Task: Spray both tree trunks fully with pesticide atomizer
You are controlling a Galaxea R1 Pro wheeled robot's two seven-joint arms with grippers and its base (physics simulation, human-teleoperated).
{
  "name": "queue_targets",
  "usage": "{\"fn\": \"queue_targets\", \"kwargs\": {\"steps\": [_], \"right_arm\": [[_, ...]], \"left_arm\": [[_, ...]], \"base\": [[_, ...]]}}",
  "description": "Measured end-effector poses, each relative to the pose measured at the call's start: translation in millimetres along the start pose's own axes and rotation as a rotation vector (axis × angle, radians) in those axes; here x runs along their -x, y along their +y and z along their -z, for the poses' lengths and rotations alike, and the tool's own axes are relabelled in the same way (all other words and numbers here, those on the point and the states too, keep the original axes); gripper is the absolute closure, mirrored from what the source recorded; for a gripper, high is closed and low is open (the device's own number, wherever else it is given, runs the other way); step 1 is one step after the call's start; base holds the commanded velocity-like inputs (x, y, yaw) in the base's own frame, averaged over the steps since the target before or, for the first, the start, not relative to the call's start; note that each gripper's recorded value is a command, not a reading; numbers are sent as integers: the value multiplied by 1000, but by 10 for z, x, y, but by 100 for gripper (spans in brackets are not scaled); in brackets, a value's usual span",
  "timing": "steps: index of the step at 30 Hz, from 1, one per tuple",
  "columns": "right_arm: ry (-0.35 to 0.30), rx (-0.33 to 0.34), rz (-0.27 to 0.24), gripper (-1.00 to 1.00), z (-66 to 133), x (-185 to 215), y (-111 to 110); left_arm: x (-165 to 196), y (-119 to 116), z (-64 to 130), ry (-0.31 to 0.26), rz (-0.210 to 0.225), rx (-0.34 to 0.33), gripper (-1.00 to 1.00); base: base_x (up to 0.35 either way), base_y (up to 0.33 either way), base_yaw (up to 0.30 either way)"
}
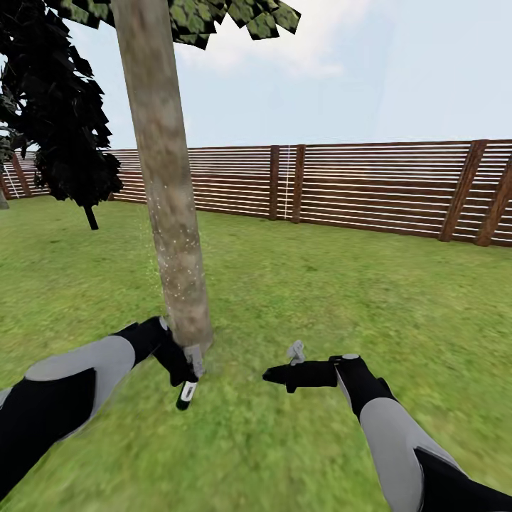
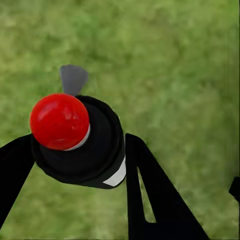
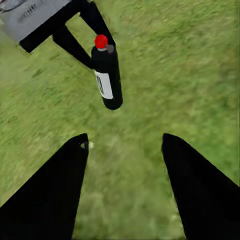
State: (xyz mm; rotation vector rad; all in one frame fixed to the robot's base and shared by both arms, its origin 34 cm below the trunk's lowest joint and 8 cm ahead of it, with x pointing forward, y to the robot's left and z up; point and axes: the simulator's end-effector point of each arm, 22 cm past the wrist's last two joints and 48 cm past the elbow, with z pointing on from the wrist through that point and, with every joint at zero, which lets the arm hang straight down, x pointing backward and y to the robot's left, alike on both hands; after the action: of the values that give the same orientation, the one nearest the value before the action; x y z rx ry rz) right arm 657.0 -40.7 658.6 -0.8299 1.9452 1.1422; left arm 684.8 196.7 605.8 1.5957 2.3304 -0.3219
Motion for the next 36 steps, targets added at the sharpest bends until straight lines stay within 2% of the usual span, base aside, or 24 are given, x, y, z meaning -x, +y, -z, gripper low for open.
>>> {"fn": "queue_targets", "kwargs": {"steps": [1,2,4,6,7,8,9,10,11,12,13,14,15,16,17,19,20,21,23,25,26,28,36], "right_arm": [[0,-1,2,-100,1,-3,-2],[-1,-1,4,-100,1,-3,-3],[0,-4,1,-100,-11,-34,-9],[4,15,-14,-100,-76,-186,39],[6,10,-21,-100,-96,-267,29],[6,-22,-25,-100,-102,-309,-44],[7,-87,-26,-100,-84,-335,-193],[10,-153,-26,-100,-15,-361,-361],[17,-261,-27,-100,154,-407,-648],[23,-367,-30,-100,357,-459,-926],[7,-526,-56,-100,735,-627,-1311],[-13,-614,-70,-100,1016,-755,-1516],[-45,-724,-102,-100,1363,-979,-1723],[-60,-819,-136,-100,1654,-1200,-1865],[-54,-913,-166,-100,1887,-1443,-1968],[-3,-1113,-223,-100,2287,-1963,-2089],[34,-1179,-260,-100,2365,-2219,-2083],[77,-1206,-303,-100,2333,-2496,-2016],[127,-1212,-347,-100,2210,-2947,-1818],[135,-1204,-350,-100,2125,-3103,-1714],[136,-1203,-349,-100,2111,-3121,-1700],[138,-1199,-349,-100,2084,-3143,-1678],[139,-1194,-351,-100,2055,-3159,-1660]], "left_arm": [[-148,161,89,-25,48,41,100],[-271,265,139,-30,67,71,100],[-142,462,210,-147,140,142,100],[37,796,377,-325,296,257,100],[7,887,377,-388,384,295,100],[-75,886,285,-441,481,309,100],[-211,837,134,-470,562,319,100],[-340,806,28,-479,605,338,100],[-504,795,-89,-513,675,386,100],[-770,716,-274,-507,730,439,100],[-1125,620,-461,-531,865,521,100],[-1340,498,-597,-524,925,554,100],[-1519,440,-657,-546,1013,604,100],[-1696,330,-744,-544,1074,630,100],[-1868,186,-851,-525,1117,643,100],[-2208,-98,-1034,-459,1172,672,100],[-2369,-188,-1072,-429,1194,705,100],[-2515,-257,-1091,-403,1219,738,100],[-2723,-347,-1101,-385,1307,786,100],[-2895,-508,-1162,-376,1398,798,100],[-2927,-545,-1176,-373,1414,799,100],[-2971,-593,-1195,-370,1436,801,100],[-2973,-621,-1213,-369,1443,798,100]], "base": [[0,0,0],[0,0,0],[0,0,0],[0,0,0],[0,0,0],[0,0,0],[0,0,0],[0,0,0],[0,0,0],[0,0,0],[0,0,0],[0,0,0],[0,0,0],[0,0,0],[0,0,0],[0,0,0],[0,0,0],[0,0,0],[0,0,0],[0,0,0],[0,0,0],[0,0,0],[0,0,0]]}}
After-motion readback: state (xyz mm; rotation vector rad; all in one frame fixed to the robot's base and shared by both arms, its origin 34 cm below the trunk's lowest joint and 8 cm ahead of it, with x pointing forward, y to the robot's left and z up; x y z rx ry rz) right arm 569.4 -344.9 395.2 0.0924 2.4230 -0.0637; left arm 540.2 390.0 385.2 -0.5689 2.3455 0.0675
